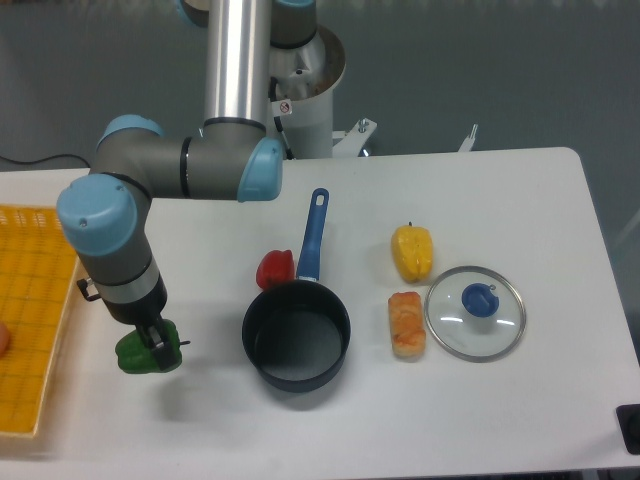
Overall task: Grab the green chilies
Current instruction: 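Lift the green bell pepper up off the table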
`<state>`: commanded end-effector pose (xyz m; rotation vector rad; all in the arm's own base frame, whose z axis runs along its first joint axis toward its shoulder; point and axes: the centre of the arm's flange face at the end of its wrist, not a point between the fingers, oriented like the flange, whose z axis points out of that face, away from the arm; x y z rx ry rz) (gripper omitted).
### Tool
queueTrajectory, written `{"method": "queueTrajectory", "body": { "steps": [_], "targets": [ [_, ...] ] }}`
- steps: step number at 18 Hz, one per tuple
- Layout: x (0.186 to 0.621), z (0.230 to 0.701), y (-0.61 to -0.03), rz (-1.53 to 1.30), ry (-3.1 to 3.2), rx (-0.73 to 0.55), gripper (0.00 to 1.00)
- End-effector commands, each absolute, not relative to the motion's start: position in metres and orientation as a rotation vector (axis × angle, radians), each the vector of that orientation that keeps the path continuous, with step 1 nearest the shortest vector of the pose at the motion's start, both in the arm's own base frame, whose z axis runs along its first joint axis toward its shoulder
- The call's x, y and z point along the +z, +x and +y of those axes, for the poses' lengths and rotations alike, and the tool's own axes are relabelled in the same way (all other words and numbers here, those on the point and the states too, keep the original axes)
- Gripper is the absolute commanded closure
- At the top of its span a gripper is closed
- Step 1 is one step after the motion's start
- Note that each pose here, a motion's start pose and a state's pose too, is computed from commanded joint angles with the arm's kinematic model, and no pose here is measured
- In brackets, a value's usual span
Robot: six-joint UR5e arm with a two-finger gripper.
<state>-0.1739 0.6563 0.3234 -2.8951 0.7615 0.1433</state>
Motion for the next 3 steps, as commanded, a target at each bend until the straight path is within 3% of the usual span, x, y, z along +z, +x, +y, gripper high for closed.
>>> {"method": "queueTrajectory", "body": {
  "steps": [3],
  "targets": [
    [0.3299, 0.6528, -0.1764, 0.751, -2.890, 0.148, 0.44]
  ]
}}
